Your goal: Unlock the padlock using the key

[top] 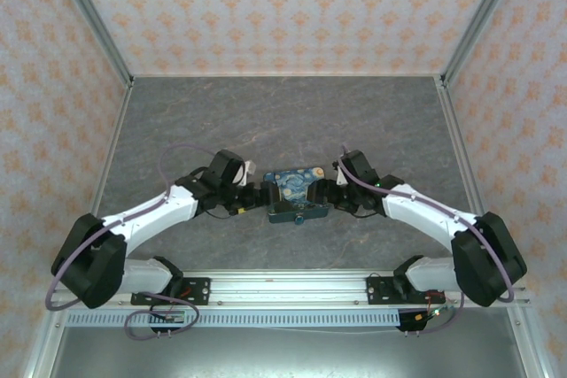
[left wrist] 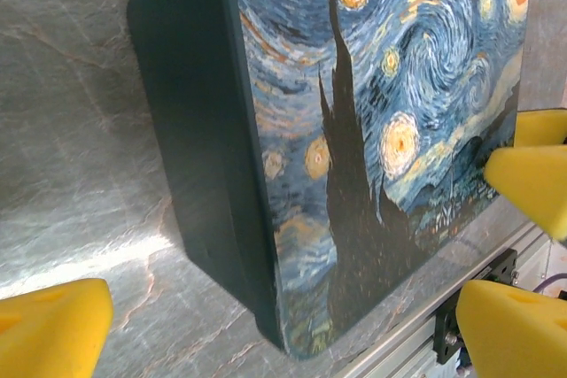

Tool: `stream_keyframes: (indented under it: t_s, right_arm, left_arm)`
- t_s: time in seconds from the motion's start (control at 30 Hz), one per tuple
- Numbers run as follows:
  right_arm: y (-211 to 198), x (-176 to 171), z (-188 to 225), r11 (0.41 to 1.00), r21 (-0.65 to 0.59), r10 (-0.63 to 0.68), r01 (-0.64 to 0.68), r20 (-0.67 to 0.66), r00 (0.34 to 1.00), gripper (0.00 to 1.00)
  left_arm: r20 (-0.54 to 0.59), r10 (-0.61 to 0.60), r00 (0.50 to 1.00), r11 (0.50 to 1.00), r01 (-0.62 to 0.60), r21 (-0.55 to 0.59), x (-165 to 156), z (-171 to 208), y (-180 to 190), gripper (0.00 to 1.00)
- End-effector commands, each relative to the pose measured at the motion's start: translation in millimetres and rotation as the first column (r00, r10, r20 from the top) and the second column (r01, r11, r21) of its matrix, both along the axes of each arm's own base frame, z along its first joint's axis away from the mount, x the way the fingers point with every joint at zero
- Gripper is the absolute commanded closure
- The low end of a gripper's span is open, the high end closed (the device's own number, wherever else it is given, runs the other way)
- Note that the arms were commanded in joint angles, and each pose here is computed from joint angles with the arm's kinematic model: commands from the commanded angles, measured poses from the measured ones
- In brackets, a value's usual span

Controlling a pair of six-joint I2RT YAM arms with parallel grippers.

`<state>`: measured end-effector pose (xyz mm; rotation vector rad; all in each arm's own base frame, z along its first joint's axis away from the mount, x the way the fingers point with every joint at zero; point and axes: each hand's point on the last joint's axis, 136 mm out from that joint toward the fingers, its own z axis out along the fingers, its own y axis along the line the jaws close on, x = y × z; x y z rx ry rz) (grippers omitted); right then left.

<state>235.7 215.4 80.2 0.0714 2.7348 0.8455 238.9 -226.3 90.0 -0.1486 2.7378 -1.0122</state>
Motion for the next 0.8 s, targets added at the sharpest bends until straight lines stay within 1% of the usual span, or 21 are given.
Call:
stream_keyframes:
  t_s: [0.0, 0.1, 0.3, 0.57, 0.77]
  right_arm:
    - [16.7, 10.8, 17.2, 0.998, 0.063, 0.009, -0.010, 0.030, 1.000, 0.19]
    - [23.8, 13.4, 19.9, 0.996, 0.083, 0.020, -0.023, 0.032, 0.999, 0.20]
    - [41.3, 21.6, 25.4, 0.991, 0.126, 0.038, -0.044, 0.050, 0.998, 0.20]
    - [65.8, 46.4, 27.2, 0.984, 0.171, 0.033, -0.048, 0.089, 0.995, 0.20]
    - [80.4, 68.3, 23.8, 0.982, 0.185, 0.014, -0.034, 0.109, 0.994, 0.19]
  left_arm:
    - [0.040, -0.007, 0.999, 0.997, 0.010, -0.081, 13.8, 18.6, -19.6, 0.00]
    - [0.047, 0.003, 0.999, 0.997, 0.001, -0.081, 21.5, 18.4, -22.7, 0.00]
    - [0.085, 0.012, 0.996, 0.999, -0.009, -0.043, 44.7, 20.5, -23.4, 0.00]
    - [0.112, 0.072, 0.991, 0.997, -0.071, -0.011, 79.3, 23.6, 3.5, 0.00]
    - [0.108, 0.123, 0.987, 0.992, -0.126, 0.024, 98.9, 15.2, 31.7, 0.00]
